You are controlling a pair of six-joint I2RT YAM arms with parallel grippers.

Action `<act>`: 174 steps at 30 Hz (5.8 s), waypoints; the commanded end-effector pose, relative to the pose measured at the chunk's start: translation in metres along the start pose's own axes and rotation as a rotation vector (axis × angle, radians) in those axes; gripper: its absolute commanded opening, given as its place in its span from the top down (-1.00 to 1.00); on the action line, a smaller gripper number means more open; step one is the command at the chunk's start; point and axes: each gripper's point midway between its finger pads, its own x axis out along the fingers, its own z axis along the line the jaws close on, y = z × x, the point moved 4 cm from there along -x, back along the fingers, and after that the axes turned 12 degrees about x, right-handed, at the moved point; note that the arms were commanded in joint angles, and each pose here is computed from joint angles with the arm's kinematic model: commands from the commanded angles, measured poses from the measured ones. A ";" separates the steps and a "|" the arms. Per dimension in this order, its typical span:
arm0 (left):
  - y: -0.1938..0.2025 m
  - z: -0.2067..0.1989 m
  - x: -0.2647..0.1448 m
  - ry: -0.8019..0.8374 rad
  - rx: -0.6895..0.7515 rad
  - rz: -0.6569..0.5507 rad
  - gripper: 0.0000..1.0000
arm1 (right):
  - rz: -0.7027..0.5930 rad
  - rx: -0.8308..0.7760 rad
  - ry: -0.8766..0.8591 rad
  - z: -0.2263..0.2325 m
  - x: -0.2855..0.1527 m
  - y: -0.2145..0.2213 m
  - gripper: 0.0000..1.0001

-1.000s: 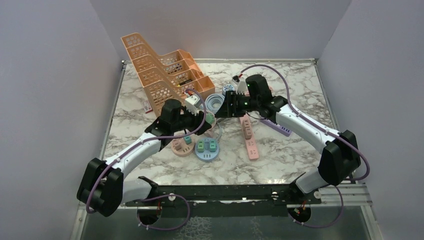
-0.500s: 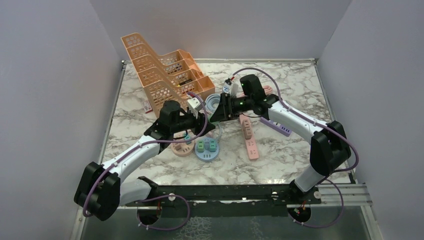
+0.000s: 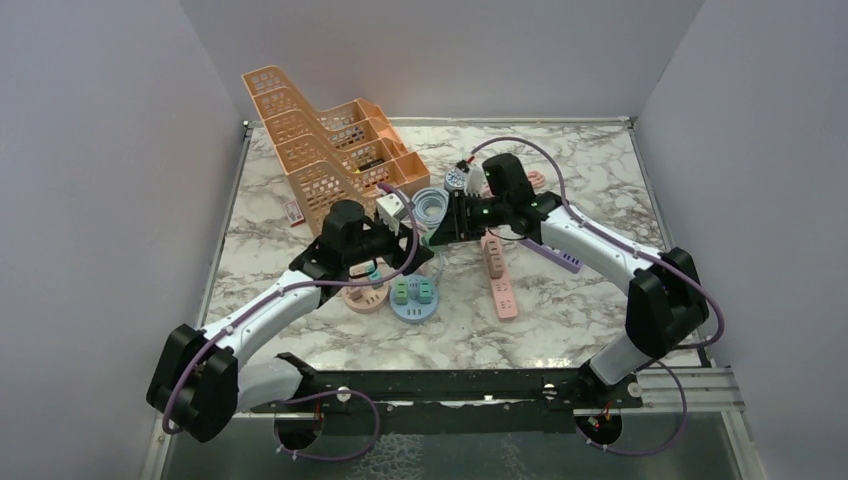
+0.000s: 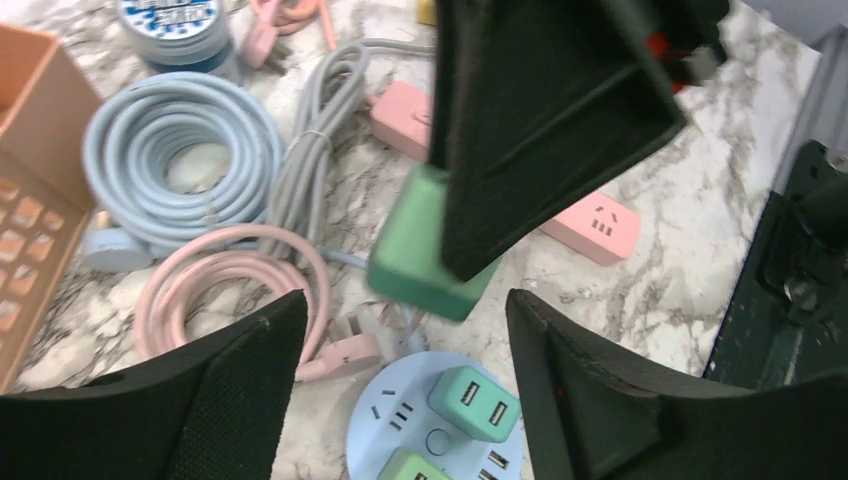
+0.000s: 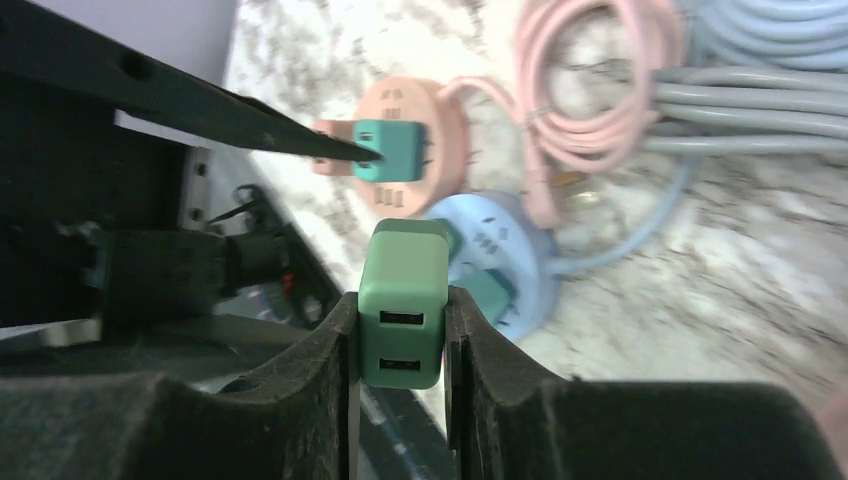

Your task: Insert the plug

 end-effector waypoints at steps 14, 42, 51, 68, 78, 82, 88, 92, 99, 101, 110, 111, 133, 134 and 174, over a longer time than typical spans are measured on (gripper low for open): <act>-0.021 0.026 -0.046 -0.449 -0.393 0.000 -0.65 | -0.440 -0.233 0.469 -0.046 -0.110 0.017 0.98; -0.047 -0.015 -0.147 -0.548 -0.440 -0.112 -0.65 | -0.473 -0.131 0.544 -0.123 -0.097 0.071 0.98; -0.056 -0.016 -0.156 -0.566 -0.432 -0.086 -0.65 | -0.397 -0.104 0.555 -0.131 -0.087 0.080 0.98; -0.048 -0.003 -0.147 -0.658 -0.561 -0.104 -0.65 | -0.340 -0.054 0.667 -0.128 -0.098 0.076 0.98; -0.040 -0.001 -0.141 -0.668 -0.595 -0.110 -0.65 | -0.308 -0.038 0.647 -0.120 -0.093 0.072 0.98; -0.036 -0.001 -0.141 -0.674 -0.602 -0.110 -0.65 | -0.279 -0.025 0.656 -0.124 -0.088 0.074 0.98; -0.030 0.000 -0.139 -0.681 -0.609 -0.103 -0.65 | -0.277 -0.026 0.673 -0.129 -0.085 0.072 0.98; -0.029 0.000 -0.138 -0.682 -0.608 -0.098 -0.65 | -0.249 -0.017 0.681 -0.131 -0.081 0.073 0.98; -0.027 0.002 -0.137 -0.691 -0.598 -0.091 -0.65 | -0.221 -0.012 0.741 -0.126 -0.091 0.070 0.98; -0.027 0.003 -0.136 -0.691 -0.592 -0.088 -0.65 | -0.235 -0.017 0.751 -0.122 -0.095 0.066 0.98; -0.027 0.007 -0.134 -0.700 -0.554 -0.069 -0.65 | -0.209 0.000 0.725 -0.118 -0.089 0.065 0.98; -0.027 0.007 -0.134 -0.702 -0.550 -0.068 -0.65 | -0.204 0.004 0.726 -0.119 -0.088 0.066 0.98; -0.023 0.010 -0.140 -0.736 -0.508 -0.066 -0.65 | -0.098 0.036 0.795 -0.149 -0.070 0.080 0.98; -0.022 0.011 -0.140 -0.737 -0.506 -0.066 -0.65 | -0.097 0.042 0.796 -0.152 -0.068 0.081 0.98; -0.017 0.019 -0.138 -0.787 -0.474 -0.024 -0.65 | -0.019 0.142 1.141 -0.223 -0.041 0.130 0.98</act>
